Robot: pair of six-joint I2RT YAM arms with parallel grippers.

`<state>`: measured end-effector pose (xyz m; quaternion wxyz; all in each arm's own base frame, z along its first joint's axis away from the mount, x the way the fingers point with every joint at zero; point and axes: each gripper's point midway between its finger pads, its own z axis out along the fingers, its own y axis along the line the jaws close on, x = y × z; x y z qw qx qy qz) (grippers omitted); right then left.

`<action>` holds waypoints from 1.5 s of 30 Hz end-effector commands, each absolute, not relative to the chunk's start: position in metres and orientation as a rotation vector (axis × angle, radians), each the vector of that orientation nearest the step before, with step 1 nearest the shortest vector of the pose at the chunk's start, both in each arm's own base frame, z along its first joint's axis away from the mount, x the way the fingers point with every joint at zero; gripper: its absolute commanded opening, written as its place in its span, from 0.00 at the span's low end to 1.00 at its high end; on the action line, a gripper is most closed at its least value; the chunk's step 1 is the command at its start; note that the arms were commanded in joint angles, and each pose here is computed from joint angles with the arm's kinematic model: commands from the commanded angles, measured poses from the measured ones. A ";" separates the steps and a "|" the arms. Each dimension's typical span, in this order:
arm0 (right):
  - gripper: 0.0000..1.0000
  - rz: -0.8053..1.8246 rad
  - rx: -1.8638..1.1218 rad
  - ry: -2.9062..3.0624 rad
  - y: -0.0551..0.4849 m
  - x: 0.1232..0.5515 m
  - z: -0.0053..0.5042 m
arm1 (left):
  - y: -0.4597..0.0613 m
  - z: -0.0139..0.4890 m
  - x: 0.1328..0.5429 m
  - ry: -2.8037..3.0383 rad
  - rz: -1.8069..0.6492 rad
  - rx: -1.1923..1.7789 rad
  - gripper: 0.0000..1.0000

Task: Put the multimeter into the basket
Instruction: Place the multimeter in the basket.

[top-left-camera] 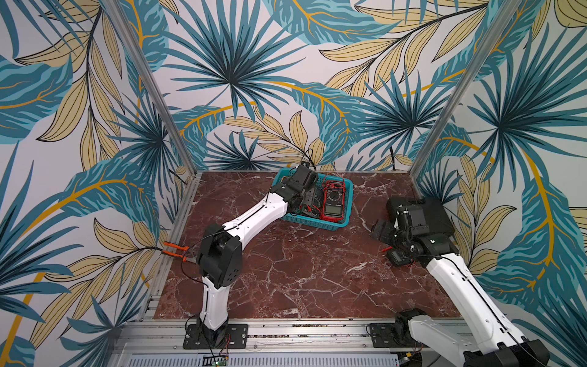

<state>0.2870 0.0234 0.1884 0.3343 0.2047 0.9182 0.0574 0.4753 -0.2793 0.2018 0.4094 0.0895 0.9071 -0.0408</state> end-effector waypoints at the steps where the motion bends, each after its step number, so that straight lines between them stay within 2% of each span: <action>1: 0.99 0.160 0.550 2.404 0.024 0.288 0.182 | -0.272 0.218 0.487 2.259 -0.057 0.171 0.00; 5: 1.00 0.157 0.552 2.408 0.024 0.288 0.180 | -0.270 0.207 0.489 2.286 -0.034 0.178 0.00; 10: 0.99 0.164 0.552 2.408 0.025 0.290 0.179 | -0.274 0.190 0.488 2.327 -0.050 0.198 0.07; 16: 1.00 0.169 0.547 2.413 0.026 0.290 0.178 | -0.272 0.173 0.494 2.356 -0.004 0.208 0.08; 24: 1.00 0.172 0.550 2.420 0.027 0.291 0.175 | -0.268 0.161 0.501 2.375 0.070 0.218 0.16; 27: 1.00 0.175 0.545 2.423 0.028 0.292 0.175 | -0.272 0.158 0.502 2.386 0.057 0.230 0.28; 30: 0.99 0.177 0.546 2.423 0.028 0.293 0.176 | -0.276 0.157 0.500 2.397 0.024 0.236 0.55; 33: 0.99 0.184 0.540 2.423 0.030 0.295 0.177 | -0.280 0.159 0.496 2.405 -0.011 0.251 0.75; 37: 1.00 0.187 0.536 2.417 0.030 0.297 0.181 | -0.282 0.165 0.490 2.408 -0.027 0.263 0.92; 39: 1.00 0.186 0.535 2.413 0.030 0.297 0.182 | -0.282 0.169 0.487 2.403 -0.029 0.266 0.96; 45: 1.00 0.130 0.554 2.405 0.021 0.294 0.181 | -0.286 0.183 0.479 2.383 -0.059 0.273 0.97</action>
